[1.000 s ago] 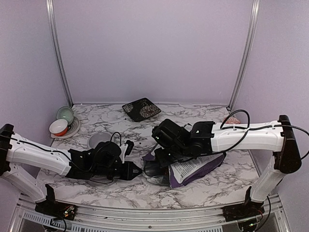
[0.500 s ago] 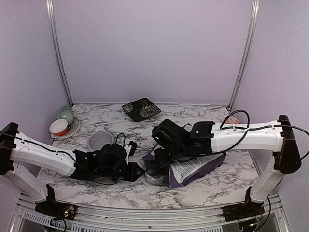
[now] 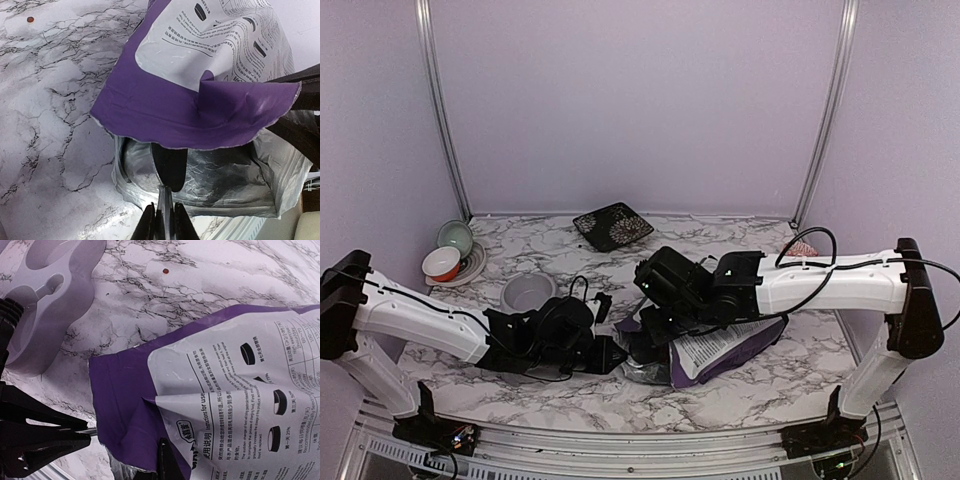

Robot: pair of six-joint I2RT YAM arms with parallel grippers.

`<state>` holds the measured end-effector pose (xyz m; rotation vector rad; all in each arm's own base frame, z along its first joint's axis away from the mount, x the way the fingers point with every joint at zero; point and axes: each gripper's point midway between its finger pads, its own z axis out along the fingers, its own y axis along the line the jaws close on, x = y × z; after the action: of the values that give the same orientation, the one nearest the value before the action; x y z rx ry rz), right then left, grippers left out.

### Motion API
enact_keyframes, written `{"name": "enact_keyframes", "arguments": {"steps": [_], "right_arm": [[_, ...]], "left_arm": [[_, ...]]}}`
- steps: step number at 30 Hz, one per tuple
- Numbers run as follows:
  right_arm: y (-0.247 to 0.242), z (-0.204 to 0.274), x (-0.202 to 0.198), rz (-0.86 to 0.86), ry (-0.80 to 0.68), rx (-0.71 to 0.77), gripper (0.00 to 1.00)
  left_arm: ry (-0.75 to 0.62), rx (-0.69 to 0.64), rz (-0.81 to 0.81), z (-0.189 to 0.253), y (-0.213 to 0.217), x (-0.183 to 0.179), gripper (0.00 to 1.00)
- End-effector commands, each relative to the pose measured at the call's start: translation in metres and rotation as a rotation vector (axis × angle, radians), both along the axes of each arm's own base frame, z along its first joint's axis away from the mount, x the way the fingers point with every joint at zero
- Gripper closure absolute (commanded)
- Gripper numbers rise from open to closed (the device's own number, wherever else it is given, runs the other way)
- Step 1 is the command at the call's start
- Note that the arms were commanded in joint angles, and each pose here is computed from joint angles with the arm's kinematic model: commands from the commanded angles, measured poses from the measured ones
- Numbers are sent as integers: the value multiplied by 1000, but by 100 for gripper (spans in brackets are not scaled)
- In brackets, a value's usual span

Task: Serve the pet food
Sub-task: Insert the spatula into the pet food bag.

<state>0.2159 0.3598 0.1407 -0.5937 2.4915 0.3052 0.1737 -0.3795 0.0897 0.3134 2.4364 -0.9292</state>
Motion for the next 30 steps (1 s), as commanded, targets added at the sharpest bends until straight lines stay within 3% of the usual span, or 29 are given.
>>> {"name": "enact_keyframes", "arguments": {"steps": [1,14,30], "right_arm": [[0,18,14,-55,-60,20,100],[3,15,15,-53,-57,23,100],[-14,19,21,-123,-99,29,100]], "left_arm": [[8,0,5,0,-3,0,100],[37,16,24,-19,8,-5,100],[57,-158,4,-20,-7,-8,100]]}}
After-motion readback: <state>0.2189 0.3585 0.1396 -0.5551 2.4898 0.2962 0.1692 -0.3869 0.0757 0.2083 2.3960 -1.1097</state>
